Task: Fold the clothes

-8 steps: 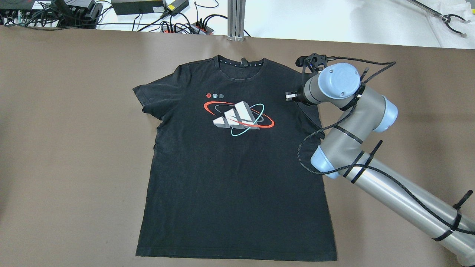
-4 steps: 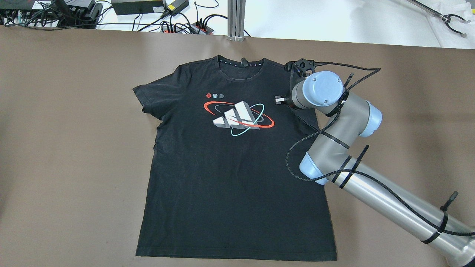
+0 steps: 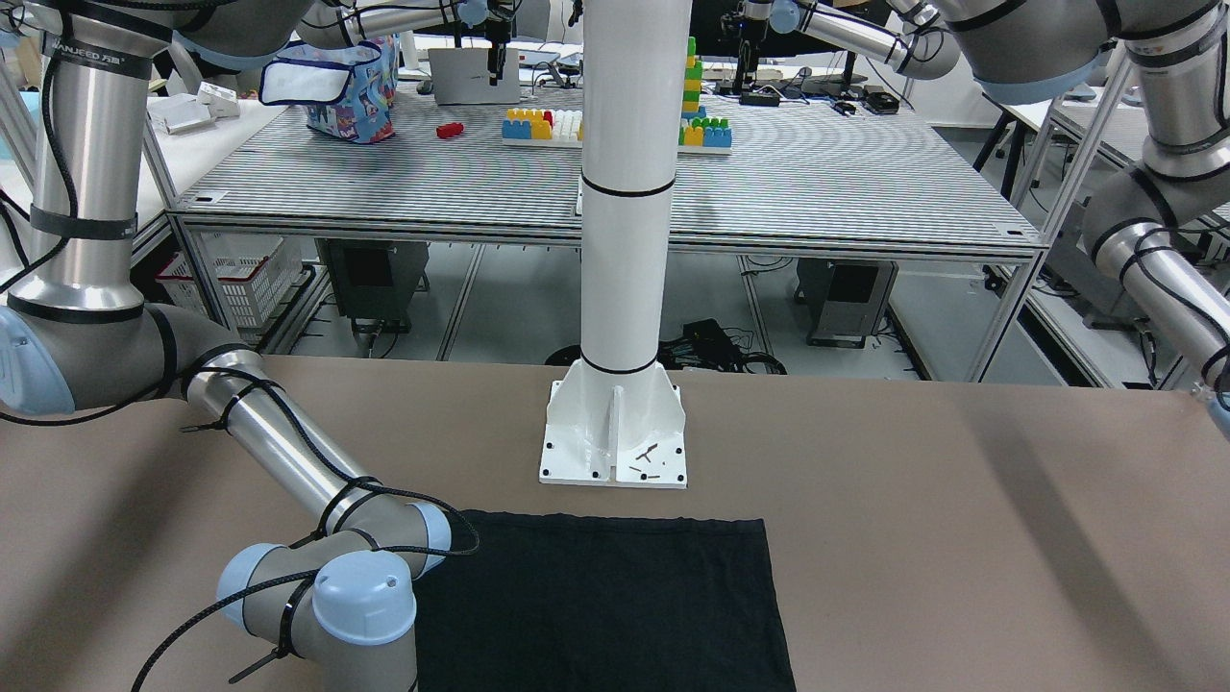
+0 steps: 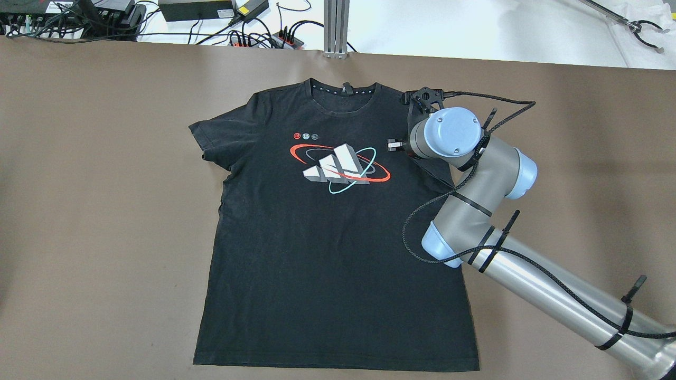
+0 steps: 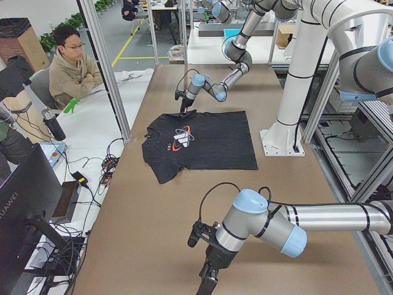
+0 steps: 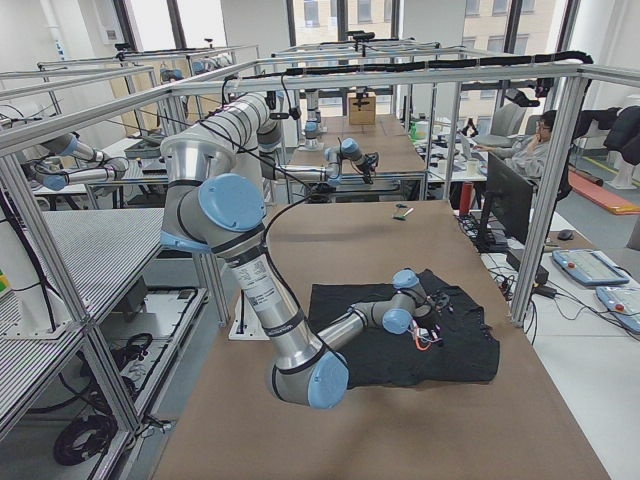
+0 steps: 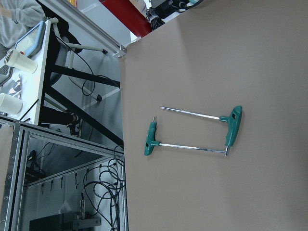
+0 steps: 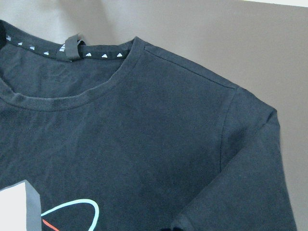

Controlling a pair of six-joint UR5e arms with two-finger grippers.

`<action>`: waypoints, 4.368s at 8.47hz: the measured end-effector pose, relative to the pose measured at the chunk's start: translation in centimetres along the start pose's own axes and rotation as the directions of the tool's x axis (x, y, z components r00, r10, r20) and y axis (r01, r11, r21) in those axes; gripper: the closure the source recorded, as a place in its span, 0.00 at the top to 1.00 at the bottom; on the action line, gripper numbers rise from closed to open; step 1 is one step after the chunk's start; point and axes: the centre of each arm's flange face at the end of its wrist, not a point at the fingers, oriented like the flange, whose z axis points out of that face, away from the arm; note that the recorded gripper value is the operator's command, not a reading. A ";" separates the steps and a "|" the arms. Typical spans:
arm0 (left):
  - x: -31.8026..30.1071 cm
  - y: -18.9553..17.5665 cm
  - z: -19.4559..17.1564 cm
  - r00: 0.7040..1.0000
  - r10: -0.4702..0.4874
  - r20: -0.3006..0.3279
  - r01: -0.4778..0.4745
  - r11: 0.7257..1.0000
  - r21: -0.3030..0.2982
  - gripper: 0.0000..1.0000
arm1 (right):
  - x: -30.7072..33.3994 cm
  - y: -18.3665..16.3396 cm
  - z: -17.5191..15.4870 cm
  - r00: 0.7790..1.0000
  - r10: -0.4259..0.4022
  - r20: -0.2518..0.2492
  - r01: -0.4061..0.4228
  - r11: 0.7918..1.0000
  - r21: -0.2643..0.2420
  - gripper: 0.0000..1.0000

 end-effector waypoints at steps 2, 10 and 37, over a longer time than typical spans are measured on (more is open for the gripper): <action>0.7 -0.1 1.4 0.997 -0.007 -0.077 0.006 1.000 -0.022 1.00 | -0.1 0.1 0.1 1.000 0.000 -0.002 0.000 1.000 -0.001 0.00; 20.7 -13.4 2.9 0.920 -0.113 -0.375 0.101 0.994 -0.052 0.98 | -1.9 1.7 1.1 1.000 0.017 -0.025 -0.017 1.000 0.020 0.94; 50.4 -38.2 -1.6 0.701 -0.391 -0.597 0.265 0.919 -0.291 0.00 | -2.0 2.1 1.7 0.997 0.073 -0.008 -0.073 0.997 0.025 0.94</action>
